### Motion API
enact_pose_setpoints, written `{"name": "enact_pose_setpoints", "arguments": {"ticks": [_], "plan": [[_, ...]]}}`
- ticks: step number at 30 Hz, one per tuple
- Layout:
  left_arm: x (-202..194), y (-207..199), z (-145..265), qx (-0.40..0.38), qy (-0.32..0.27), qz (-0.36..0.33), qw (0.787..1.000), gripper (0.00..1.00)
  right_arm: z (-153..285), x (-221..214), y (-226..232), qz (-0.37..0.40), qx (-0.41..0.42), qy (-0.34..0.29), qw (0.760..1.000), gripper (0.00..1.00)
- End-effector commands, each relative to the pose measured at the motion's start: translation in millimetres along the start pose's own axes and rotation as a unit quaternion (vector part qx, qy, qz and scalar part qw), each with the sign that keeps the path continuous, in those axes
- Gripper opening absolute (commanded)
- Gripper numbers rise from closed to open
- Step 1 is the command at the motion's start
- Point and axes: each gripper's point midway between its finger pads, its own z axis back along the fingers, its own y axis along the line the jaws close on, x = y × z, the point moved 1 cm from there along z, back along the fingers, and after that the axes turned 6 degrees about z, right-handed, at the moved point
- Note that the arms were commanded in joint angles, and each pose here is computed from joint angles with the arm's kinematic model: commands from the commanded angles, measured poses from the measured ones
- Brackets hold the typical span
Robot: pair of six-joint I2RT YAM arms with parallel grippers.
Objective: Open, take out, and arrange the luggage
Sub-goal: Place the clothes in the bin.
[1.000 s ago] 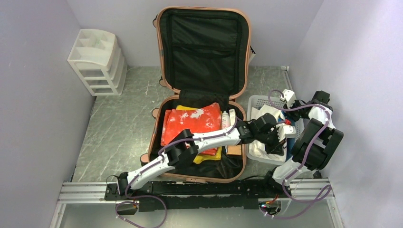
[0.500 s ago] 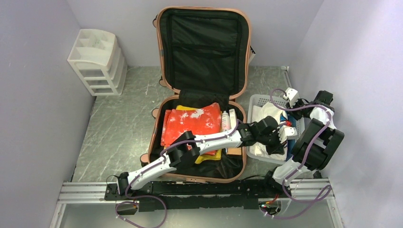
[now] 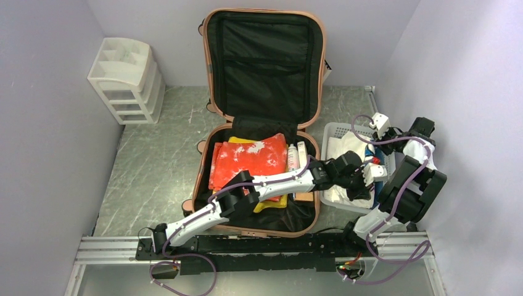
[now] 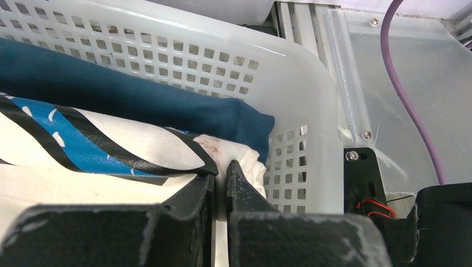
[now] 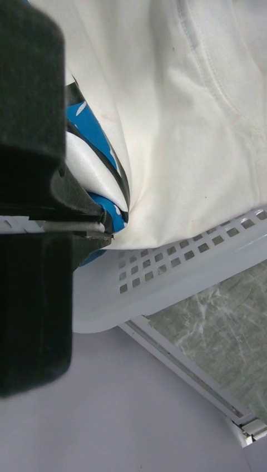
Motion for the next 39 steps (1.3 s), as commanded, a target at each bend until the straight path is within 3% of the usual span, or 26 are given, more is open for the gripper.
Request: {"name": "enact_pose_setpoints", "arguments": {"ticks": [1,3,4,5,7,8,14,20,22,26,27,28,29,30,31,35,39], "plan": [[11.9,-57.7,-13.2,-0.081,-0.016,-0.023,0.996,0.08,12.9,12.8,-44.0,0.069,-0.057,-0.011,0.996,0.16],[13.0,-56.4,-12.7,-0.076,-0.016,-0.025,0.997,0.22,14.3,10.5,-40.6,0.076,-0.052,-0.002,0.996,0.6],[13.0,-55.6,-12.1,-0.073,-0.015,-0.026,0.997,0.41,16.4,9.9,-40.9,0.079,-0.056,0.003,0.995,0.92],[15.4,-55.0,-10.3,-0.07,-0.016,-0.028,0.997,0.61,19.9,10.0,-41.9,0.08,-0.065,0.007,0.995,0.99],[25.7,-55.6,-4.1,-0.074,-0.022,-0.029,0.997,0.93,33.6,15.2,-50.1,0.079,-0.094,0.001,0.992,1.0],[37.1,-56.5,1.6,-0.081,-0.032,-0.029,0.996,0.96,44.8,22.8,-58.0,0.083,-0.116,-0.005,0.99,1.0],[119.0,-72.5,55.3,-0.13,-0.098,-0.059,0.985,0.96,90.6,60.9,-82.2,0.078,-0.174,-0.009,0.982,1.0],[172.8,-8.9,123.2,0.003,-0.128,-0.123,0.984,0.97,104.3,99.5,-58.6,0.056,-0.148,-0.05,0.986,1.0],[174.9,21.4,154.7,0.059,-0.113,-0.144,0.981,0.96,93.6,103.2,-32.9,0.056,-0.12,-0.053,0.99,0.99],[151.7,79.7,237.5,0.176,-0.057,-0.159,0.97,0.96,63.7,101.5,7.6,0.046,-0.087,-0.035,0.995,0.79],[139.9,91.9,261.5,0.199,-0.041,-0.152,0.967,0.96,56.5,99.4,13.0,0.042,-0.084,-0.028,0.995,0.64],[118.7,101.8,282.1,0.214,-0.014,-0.144,0.966,0.96,48.8,97.3,19.2,0.032,-0.078,-0.021,0.996,0.43],[104.6,108.6,303.3,0.23,0.005,-0.136,0.964,0.96,43.2,91.9,23.5,0.019,-0.073,-0.01,0.997,0.35],[91.9,119.0,331.0,0.261,0.02,-0.122,0.957,0.96,38.1,83.2,27.1,-0.001,-0.068,0.005,0.998,0.2],[78.2,118.1,347.0,0.271,0.038,-0.114,0.955,0.96,34.2,75.4,30.0,-0.019,-0.065,0.018,0.998,0.14],[25.6,117.0,418.2,0.312,0.086,-0.085,0.942,0.96,28.1,30.3,39.3,-0.065,-0.081,0.104,0.989,0.12],[-10.9,98.1,455.7,0.336,0.113,-0.107,0.929,0.96,34.3,10.6,36.7,-0.058,-0.121,0.15,0.98,0.15]]}}
